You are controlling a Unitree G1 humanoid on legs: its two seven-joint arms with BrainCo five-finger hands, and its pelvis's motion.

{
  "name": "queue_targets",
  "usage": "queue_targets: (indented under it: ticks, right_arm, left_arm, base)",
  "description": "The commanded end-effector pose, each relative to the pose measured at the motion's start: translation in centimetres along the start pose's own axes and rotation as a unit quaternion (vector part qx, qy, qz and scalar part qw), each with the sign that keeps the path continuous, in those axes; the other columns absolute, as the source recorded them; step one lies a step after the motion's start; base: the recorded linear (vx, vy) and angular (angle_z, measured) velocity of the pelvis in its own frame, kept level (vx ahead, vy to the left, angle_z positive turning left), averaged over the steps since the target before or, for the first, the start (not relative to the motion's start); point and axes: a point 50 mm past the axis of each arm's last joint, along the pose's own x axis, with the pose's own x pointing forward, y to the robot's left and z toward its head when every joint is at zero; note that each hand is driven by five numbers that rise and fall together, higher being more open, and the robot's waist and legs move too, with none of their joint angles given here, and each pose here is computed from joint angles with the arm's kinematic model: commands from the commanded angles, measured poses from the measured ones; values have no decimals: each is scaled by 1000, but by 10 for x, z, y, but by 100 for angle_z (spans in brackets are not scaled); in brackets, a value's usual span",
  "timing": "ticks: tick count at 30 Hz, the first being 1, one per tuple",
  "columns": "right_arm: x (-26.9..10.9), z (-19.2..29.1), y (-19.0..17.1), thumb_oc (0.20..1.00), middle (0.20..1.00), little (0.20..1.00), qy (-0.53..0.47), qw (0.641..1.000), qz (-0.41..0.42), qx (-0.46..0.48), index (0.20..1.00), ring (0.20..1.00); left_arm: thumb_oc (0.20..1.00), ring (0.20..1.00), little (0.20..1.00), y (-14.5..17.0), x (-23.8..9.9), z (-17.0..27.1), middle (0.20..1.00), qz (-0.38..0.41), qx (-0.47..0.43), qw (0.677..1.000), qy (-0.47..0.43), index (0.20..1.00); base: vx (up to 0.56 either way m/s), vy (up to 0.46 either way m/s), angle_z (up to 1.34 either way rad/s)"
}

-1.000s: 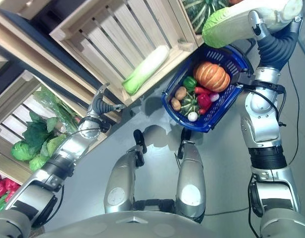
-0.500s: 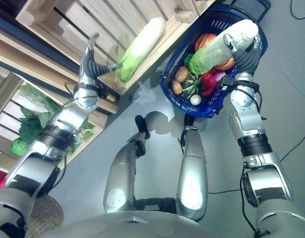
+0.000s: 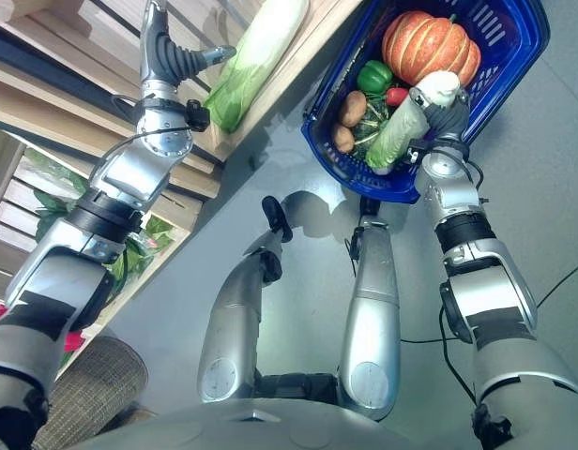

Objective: Pick up fruits and vegetables into the basket

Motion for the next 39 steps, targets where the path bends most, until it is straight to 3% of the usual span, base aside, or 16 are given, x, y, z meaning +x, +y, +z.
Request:
queue_targets:
  ticks: [1, 10, 11, 12, 21, 29, 32, 39]
  right_arm:
    - [14, 13, -23, 200, 200, 200, -8, 999, -37, -10, 200, 200]
    - [19, -21, -41, 200, 200, 200, 125, 992, -23, 15, 200, 200]
    - [18, -24, -43, 718, 718, 718, 135, 990, -32, 4, 718, 718]
    - [18, -26, -46, 1000, 1000, 1000, 145, 989, -37, -2, 1000, 1000]
    - [7, -7, -27, 1000, 1000, 1000, -4, 996, -2, -90, 1000, 1000]
    - [-66, -27, -6, 1000, 1000, 1000, -140, 967, 159, -141, 1000, 1000]
    - [-94, -41, -3, 1000, 1000, 1000, -142, 954, 222, -145, 1000, 1000]
    - [-112, -58, -11, 1000, 1000, 1000, -84, 947, 285, -122, 1000, 1000]
  left_arm:
    - [1000, 1000, 1000, -2, 8, 13, 1000, 30, -44, 999, -3, 1000]
    - [1000, 1000, 1000, -10, 14, 5, 1000, 21, -29, 999, 37, 1000]
    - [1000, 1000, 1000, -11, 15, 3, 1000, 20, -22, 999, 41, 1000]
    - [1000, 1000, 1000, -13, 15, 1, 1000, 17, -7, 999, 49, 1000]
    - [1000, 1000, 1000, 12, 22, -45, 1000, 70, 62, 981, 171, 1000]
    - [1000, 1000, 1000, 73, 19, -86, 1000, 174, 96, 945, 260, 1000]
    - [1000, 1000, 1000, 95, 13, -100, 1000, 202, 117, 931, 282, 1000]
    - [1000, 1000, 1000, 122, 3, -124, 1000, 195, 136, 914, 329, 1000]
  base:
    - [0, 0, 0]
    - [2, -18, 0]
    - [4, -58, -1]
    - [2, -61, 0]
    - [5, 21, -6]
    - [19, 53, -13]
    - [28, 32, -13]
    - [19, 29, -13]
